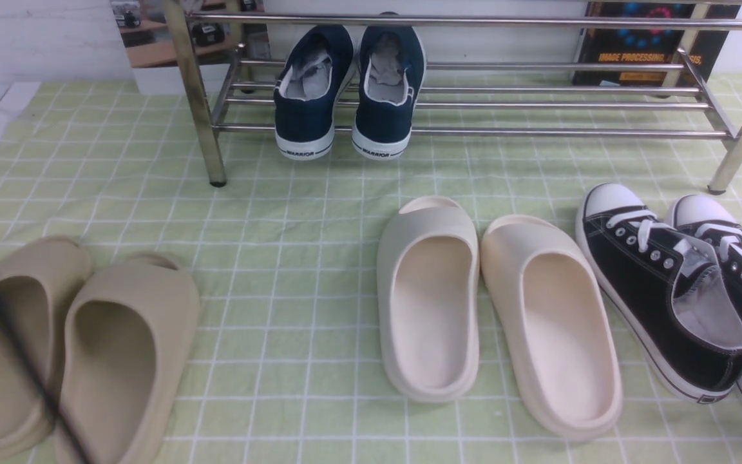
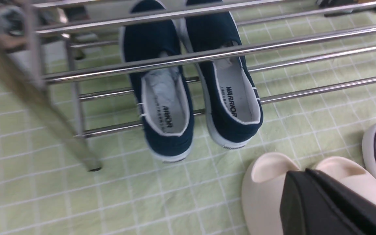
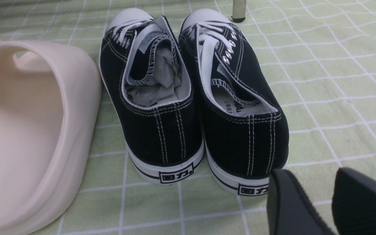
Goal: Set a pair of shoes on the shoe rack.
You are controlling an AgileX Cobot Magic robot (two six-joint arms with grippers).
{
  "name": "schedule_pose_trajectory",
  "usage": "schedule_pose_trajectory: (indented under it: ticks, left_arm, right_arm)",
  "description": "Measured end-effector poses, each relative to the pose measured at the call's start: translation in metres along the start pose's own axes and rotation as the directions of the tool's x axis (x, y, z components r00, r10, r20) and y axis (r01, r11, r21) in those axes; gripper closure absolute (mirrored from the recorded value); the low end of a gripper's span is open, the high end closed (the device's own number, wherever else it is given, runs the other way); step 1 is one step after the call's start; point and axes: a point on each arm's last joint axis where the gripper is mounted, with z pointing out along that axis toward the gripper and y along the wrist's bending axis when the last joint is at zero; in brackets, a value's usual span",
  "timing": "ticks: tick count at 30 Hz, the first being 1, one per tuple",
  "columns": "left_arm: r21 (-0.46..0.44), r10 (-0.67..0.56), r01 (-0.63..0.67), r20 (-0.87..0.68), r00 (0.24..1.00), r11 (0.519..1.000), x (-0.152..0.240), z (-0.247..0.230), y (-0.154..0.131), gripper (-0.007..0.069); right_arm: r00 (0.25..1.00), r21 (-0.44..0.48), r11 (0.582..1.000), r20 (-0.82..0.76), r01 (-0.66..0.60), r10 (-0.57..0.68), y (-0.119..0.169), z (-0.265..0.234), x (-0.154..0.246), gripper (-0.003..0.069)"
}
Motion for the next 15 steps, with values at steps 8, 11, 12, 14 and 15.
schedule_pose_trajectory:
  ticks: [8, 11, 12, 14, 15]
  left_arm:
    - [-0.017, -0.029, 0.032, 0.147, 0.989, 0.999, 0.023, -0.121, 0.018, 0.0638]
    - [-0.008, -0.05, 0.051, 0.113, 0.992, 0.999, 0.059, -0.147, 0.026, 0.0638]
    - [-0.009, -0.06, 0.061, 0.082, 0.995, 0.998, 0.079, -0.153, 0.029, 0.0638]
    - [-0.01, -0.07, 0.071, 0.057, 0.996, 0.997, 0.095, -0.156, 0.031, 0.0638]
    - [-0.015, -0.083, 0.084, 0.026, 0.996, 0.996, 0.121, -0.16, 0.036, 0.0638]
  right_arm:
    - [1.0, 0.0, 1.0, 0.0, 0.0, 0.0, 0.0, 0.0, 0.0, 0.0413]
    - [1.0, 0.0, 1.0, 0.0, 0.0, 0.0, 0.0, 0.0, 0.0, 0.0413]
    - [1.0, 0.0, 1.0, 0.0, 0.0, 0.0, 0.0, 0.0, 0.0, 0.0413]
    - [1.0, 0.0, 1.0, 0.0, 0.0, 0.0, 0.0, 0.0, 0.0, 0.0413]
    - [1.0, 0.0, 1.0, 0.0, 0.0, 0.0, 0.0, 0.0, 0.0, 0.0413]
